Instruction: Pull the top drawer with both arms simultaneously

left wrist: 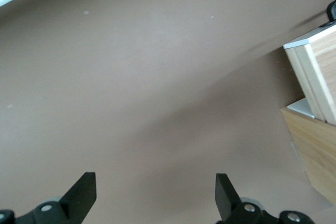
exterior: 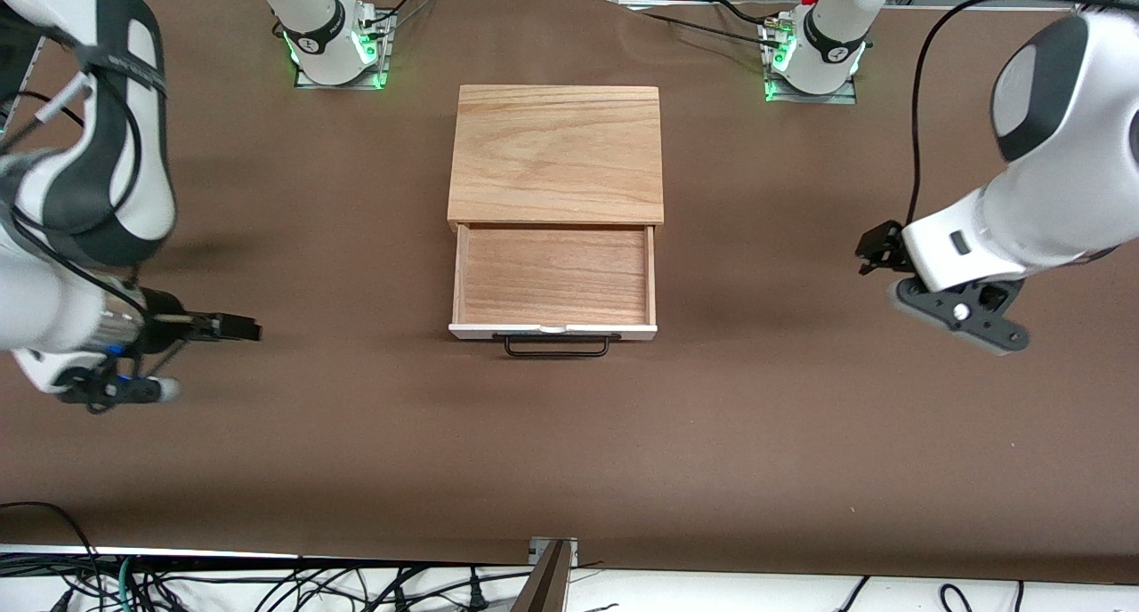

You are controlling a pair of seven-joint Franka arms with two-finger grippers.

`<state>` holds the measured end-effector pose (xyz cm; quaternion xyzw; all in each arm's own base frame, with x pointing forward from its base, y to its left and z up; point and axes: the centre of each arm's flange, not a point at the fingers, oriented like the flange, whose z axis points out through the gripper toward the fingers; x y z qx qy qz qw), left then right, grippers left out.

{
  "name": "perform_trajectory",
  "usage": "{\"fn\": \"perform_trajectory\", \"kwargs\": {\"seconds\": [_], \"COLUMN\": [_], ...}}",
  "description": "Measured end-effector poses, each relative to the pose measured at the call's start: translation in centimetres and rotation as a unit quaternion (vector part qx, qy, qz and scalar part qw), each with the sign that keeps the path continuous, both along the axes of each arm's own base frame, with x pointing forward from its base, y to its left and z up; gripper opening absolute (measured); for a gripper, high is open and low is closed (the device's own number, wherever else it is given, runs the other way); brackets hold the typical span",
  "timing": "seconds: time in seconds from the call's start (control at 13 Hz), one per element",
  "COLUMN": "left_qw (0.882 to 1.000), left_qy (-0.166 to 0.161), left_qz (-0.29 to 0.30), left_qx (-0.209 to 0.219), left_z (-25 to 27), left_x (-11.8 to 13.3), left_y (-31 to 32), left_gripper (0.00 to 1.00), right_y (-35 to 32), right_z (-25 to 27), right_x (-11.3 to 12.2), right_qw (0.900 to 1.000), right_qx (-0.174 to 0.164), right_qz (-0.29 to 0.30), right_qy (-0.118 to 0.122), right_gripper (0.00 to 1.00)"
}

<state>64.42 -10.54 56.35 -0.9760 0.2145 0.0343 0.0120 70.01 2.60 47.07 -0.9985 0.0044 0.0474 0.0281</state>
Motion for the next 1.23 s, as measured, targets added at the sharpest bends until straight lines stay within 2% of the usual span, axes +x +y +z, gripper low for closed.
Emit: {"fn": "perform_trajectory", "kwargs": {"seconds": [0.15,0.23,0.46,0.62,0.85,1.23], "left_qw": [0.999,0.999,0.996,0.994,0.993,0.992], "left_qy": [-0.030,-0.041,-0.033,-0.029,-0.032,-0.035], "left_qz": [0.019,0.028,0.084,0.102,0.113,0.124], "left_qx": [-0.008,-0.013,-0.015,-0.011,-0.010,-0.011], "left_z": [1.0,1.0,-0.2,-0.4,-0.3,-0.3], "left_x": [-1.5,-2.6,-7.1,-9.5,-10.3,-10.1], "left_y": [3.0,4.4,5.7,4.8,4.8,5.7], "left_gripper": [1.00,1.00,1.00,1.00,1.00,1.00], "right_y": [-3.0,-4.3,-6.4,-5.9,-4.5,-3.1], "right_z": [4.7,6.9,11.1,12.4,11.8,10.1], "right_x": [-2.1,-3.4,-6.9,-8.7,-9.9,-9.8], "right_qw": [0.999,0.998,0.998,0.997,0.998,0.999], "right_qx": [-0.037,-0.043,-0.033,-0.037,-0.032,-0.029], "right_qz": [-0.006,-0.012,-0.022,-0.012,0.002,0.012], "right_qy": [-0.025,-0.035,-0.056,-0.060,-0.052,-0.039], "right_gripper": [1.00,1.00,1.00,1.00,1.00,1.00]}}
